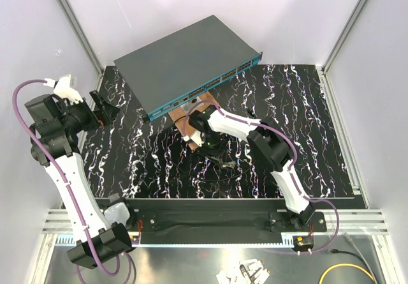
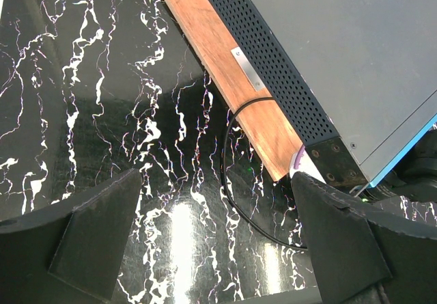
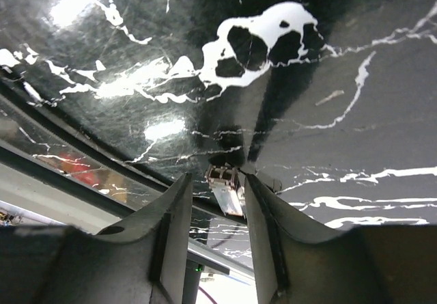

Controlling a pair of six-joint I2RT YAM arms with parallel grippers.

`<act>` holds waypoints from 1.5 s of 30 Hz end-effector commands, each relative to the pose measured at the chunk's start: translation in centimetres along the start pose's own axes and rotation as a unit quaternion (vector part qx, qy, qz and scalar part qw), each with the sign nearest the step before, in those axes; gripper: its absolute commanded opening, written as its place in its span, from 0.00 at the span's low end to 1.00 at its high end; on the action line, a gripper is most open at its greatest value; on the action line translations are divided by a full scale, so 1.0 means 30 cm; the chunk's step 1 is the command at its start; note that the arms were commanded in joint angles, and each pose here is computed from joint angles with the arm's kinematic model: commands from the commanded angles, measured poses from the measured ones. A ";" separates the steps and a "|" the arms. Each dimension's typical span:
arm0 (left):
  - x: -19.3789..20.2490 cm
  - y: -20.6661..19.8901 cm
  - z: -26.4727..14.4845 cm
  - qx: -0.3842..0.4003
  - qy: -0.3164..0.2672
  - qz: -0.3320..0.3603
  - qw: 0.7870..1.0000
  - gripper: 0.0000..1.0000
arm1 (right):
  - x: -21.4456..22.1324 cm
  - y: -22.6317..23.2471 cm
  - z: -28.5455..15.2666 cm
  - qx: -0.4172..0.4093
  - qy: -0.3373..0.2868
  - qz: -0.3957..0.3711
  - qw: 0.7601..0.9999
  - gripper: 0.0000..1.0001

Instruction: Insert the plug into the switch port

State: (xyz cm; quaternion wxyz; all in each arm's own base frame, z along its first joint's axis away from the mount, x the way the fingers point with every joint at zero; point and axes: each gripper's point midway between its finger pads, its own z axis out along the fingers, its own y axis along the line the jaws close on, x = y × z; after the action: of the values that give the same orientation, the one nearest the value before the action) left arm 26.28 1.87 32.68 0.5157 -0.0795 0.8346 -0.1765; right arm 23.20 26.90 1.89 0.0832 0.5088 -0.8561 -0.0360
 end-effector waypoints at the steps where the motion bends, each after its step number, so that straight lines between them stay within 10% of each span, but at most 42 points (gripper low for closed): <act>1: -0.033 -0.005 -0.004 0.003 -0.023 0.019 1.000 0.99 | -0.010 0.011 -0.010 0.000 0.002 -0.008 1.000 0.43; 9: -0.014 -0.009 0.003 0.010 -0.020 0.011 1.000 0.99 | -0.020 0.009 -0.025 0.003 -0.009 -0.004 1.000 0.13; 14: -0.015 -0.035 -0.010 0.027 -0.026 0.022 0.999 0.99 | -0.023 0.057 -0.129 -0.019 -0.053 -0.006 0.998 0.13; 22: -0.064 -0.156 -0.073 0.094 -0.060 0.068 0.991 0.99 | 0.023 0.122 -0.456 -0.099 -0.224 0.005 0.970 0.00; 29: -0.207 -0.419 -0.241 0.234 -0.158 0.100 0.954 0.99 | 0.188 0.088 -0.932 -0.111 -0.478 0.014 0.871 0.00; 35: -0.293 -0.574 -0.308 0.315 -0.196 0.096 0.924 0.99 | 0.246 0.042 -1.369 0.019 -0.689 0.038 0.723 0.00; 45: -0.171 -0.920 -0.111 0.395 -0.137 0.244 0.875 0.92 | 0.141 -0.040 -1.600 -0.023 -0.801 0.106 0.589 0.00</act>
State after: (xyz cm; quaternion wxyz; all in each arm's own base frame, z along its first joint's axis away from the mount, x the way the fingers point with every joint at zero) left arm 22.32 -18.64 50.01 0.6232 0.2641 0.6102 -0.4118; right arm 28.07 23.21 47.30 -0.5845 0.2354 -0.6547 -0.4175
